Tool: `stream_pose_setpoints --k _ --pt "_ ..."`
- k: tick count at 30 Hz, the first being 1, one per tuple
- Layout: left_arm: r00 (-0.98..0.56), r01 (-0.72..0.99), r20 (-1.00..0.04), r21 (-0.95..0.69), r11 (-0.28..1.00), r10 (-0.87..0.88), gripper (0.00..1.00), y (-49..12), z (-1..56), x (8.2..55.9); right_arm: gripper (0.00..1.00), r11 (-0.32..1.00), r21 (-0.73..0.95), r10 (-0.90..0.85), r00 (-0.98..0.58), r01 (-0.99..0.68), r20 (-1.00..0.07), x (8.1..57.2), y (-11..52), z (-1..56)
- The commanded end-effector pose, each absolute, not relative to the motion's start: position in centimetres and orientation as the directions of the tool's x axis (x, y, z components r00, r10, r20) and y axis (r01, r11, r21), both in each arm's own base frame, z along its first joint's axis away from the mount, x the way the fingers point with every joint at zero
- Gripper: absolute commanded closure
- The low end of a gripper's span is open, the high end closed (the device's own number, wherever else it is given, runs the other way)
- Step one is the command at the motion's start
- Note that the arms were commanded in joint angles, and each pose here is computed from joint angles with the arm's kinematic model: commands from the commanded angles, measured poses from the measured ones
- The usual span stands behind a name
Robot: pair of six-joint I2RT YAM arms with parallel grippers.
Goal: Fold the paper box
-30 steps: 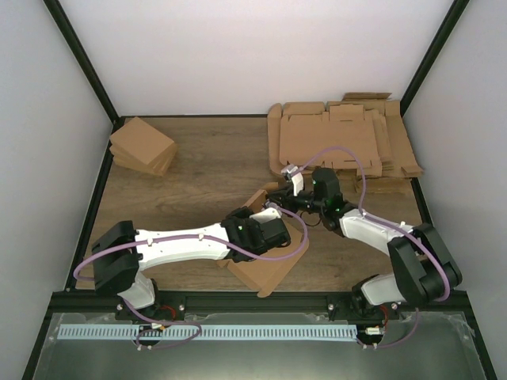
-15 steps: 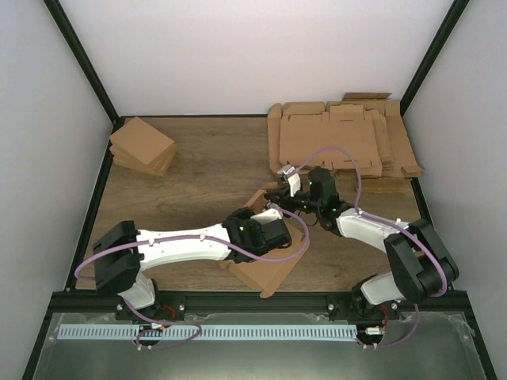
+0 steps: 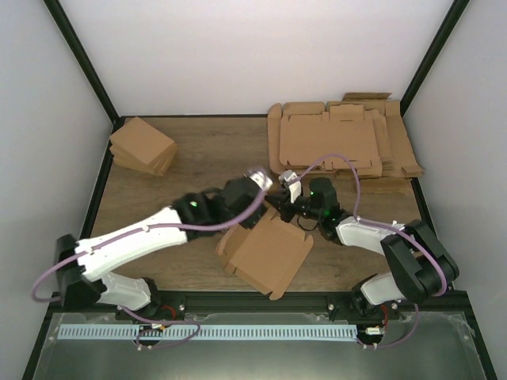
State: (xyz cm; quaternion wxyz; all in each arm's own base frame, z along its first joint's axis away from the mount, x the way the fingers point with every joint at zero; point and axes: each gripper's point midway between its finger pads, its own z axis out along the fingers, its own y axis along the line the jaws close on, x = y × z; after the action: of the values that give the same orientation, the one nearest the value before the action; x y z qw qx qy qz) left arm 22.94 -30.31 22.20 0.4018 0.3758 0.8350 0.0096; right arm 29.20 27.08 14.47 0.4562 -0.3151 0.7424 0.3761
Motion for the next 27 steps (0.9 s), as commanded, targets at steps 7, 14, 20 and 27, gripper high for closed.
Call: stream_pose_setpoints --k 7,14,20,27 --pt "-0.732 0.515 -0.667 -0.411 0.752 0.137 0.22 -25.0 24.4 26.4 0.99 0.53 0.216 -0.117 -0.323 -0.82 -0.939 28.7 26.9 13.8" --pt "-0.826 0.451 -0.56 -0.587 0.673 0.065 0.4 -24.4 20.8 26.4 0.99 0.535 0.218 -0.119 -0.328 -0.816 -0.937 28.0 26.6 12.8" --pt "-0.85 0.489 -0.513 -0.682 0.544 0.12 0.42 -26.4 19.8 24.8 0.99 0.543 0.222 -0.125 -0.34 -0.81 -0.932 27.6 26.3 12.0" --pt "-0.873 0.473 -0.458 -0.715 0.514 0.166 0.45 -27.1 17.2 24.1 0.99 0.542 0.221 -0.133 -0.342 -0.811 -0.93 27.2 26.5 11.3"
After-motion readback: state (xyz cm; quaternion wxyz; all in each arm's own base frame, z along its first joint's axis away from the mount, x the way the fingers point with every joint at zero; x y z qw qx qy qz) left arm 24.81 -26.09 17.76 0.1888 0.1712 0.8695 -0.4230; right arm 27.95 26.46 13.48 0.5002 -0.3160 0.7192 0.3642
